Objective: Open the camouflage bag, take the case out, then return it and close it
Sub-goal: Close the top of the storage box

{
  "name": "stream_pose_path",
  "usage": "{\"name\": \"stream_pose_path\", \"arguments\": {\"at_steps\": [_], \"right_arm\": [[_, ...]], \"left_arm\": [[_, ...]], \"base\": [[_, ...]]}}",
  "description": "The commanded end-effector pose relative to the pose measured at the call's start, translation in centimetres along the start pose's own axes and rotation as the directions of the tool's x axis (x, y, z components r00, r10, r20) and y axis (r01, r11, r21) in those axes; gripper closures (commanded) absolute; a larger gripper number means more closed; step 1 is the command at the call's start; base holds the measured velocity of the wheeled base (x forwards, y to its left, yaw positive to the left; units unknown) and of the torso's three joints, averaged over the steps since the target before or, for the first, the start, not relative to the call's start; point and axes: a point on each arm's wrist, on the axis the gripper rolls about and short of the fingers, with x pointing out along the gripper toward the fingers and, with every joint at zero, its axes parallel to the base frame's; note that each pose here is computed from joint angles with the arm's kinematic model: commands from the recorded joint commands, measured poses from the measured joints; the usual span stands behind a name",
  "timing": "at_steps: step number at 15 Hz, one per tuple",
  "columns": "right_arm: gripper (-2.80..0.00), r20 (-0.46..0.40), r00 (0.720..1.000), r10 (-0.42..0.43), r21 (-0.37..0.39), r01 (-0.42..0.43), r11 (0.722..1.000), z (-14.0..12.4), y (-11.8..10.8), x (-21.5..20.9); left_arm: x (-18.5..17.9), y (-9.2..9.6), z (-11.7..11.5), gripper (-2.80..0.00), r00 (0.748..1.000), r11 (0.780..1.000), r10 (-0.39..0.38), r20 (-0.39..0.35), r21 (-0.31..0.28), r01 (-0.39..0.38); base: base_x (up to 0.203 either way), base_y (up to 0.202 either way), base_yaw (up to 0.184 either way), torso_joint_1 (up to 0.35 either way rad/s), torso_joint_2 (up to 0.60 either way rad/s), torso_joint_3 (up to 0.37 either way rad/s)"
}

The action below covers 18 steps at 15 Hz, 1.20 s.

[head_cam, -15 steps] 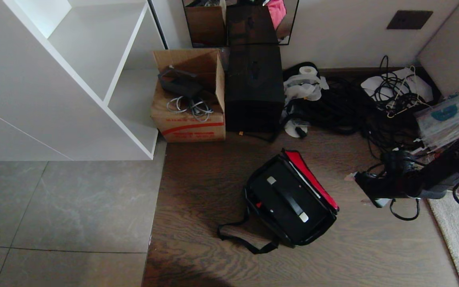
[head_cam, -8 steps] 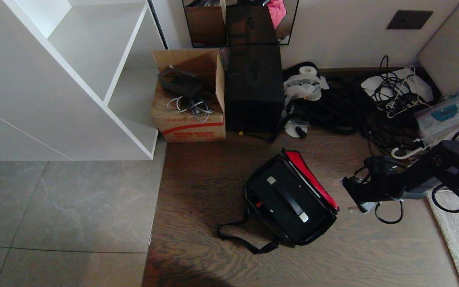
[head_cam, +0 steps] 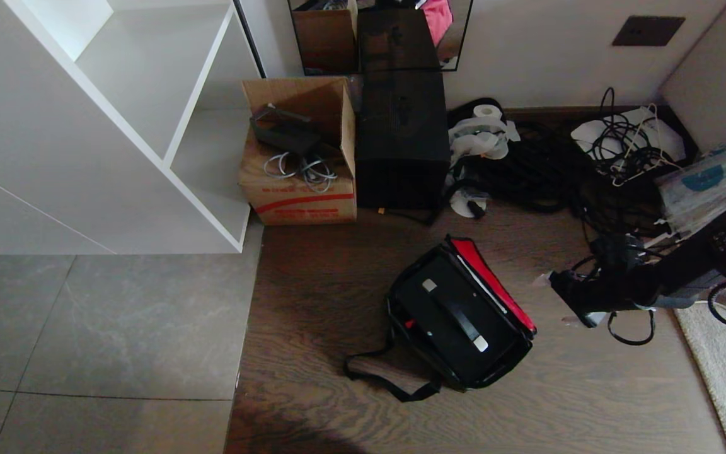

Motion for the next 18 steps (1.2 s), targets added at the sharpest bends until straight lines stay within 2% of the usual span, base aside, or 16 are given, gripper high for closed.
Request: {"name": "stream_pose_path", "arguments": {"at_steps": [1,3,5,8,10,12,13,18], "right_arm": [[-2.80,0.090,0.994,0.069,-0.069,-0.063,0.996,1.2,2.4,-5.9],[-2.80,0.125,0.986,0.109,-0.156,-0.089,0.984,0.5,3.2,-10.3],[-2.80,0.130,0.984,0.125,-0.275,-0.086,0.958,-1.5,3.2,-13.9],[-2.80,0.181,0.957,0.227,-0.429,-0.130,0.894,-4.5,3.7,-18.1],[-2.80,0.200,0.932,0.301,-0.457,-0.183,0.870,-5.5,4.4,-20.2],[-2.80,0.142,0.912,0.386,-0.454,-0.287,0.844,-6.1,4.8,-21.7],[-2.80,0.133,0.903,0.407,-0.455,-0.310,0.835,-6.1,5.1,-22.2],[-2.80,0.116,0.911,0.397,-0.428,-0.315,0.847,-5.9,5.4,-22.7]], "left_arm": [[0.1,0.0,-0.3,0.00,1.000,1.000,0.001,-0.010,-0.001,-0.001],[0.1,0.0,-0.3,0.00,1.000,1.000,0.001,-0.010,-0.001,-0.001],[0.1,0.0,-0.3,0.00,1.000,1.000,0.002,-0.011,-0.001,-0.002],[0.1,0.0,-0.3,0.00,1.000,1.000,0.001,-0.010,-0.001,-0.001],[0.1,0.0,-0.3,0.00,1.000,1.000,0.001,-0.010,-0.001,-0.001],[0.1,0.0,-0.3,0.00,1.000,1.000,0.001,-0.010,-0.001,-0.001],[0.1,0.0,-0.3,0.00,1.000,1.000,0.001,-0.010,-0.001,-0.001],[0.1,0.0,-0.3,0.00,1.000,1.000,0.001,-0.010,-0.001,-0.002]], "base": [[0.000,0.000,0.000,0.000,0.00,0.000],[0.000,0.000,0.000,0.000,0.00,0.000],[0.000,0.000,0.000,0.000,0.00,0.000],[0.000,0.000,0.000,0.000,0.00,0.000],[0.000,0.000,0.000,0.000,0.00,0.000],[0.000,0.000,0.000,0.000,0.00,0.000],[0.000,0.000,0.000,0.000,0.00,0.000],[0.000,0.000,0.000,0.000,0.00,0.000]]}}
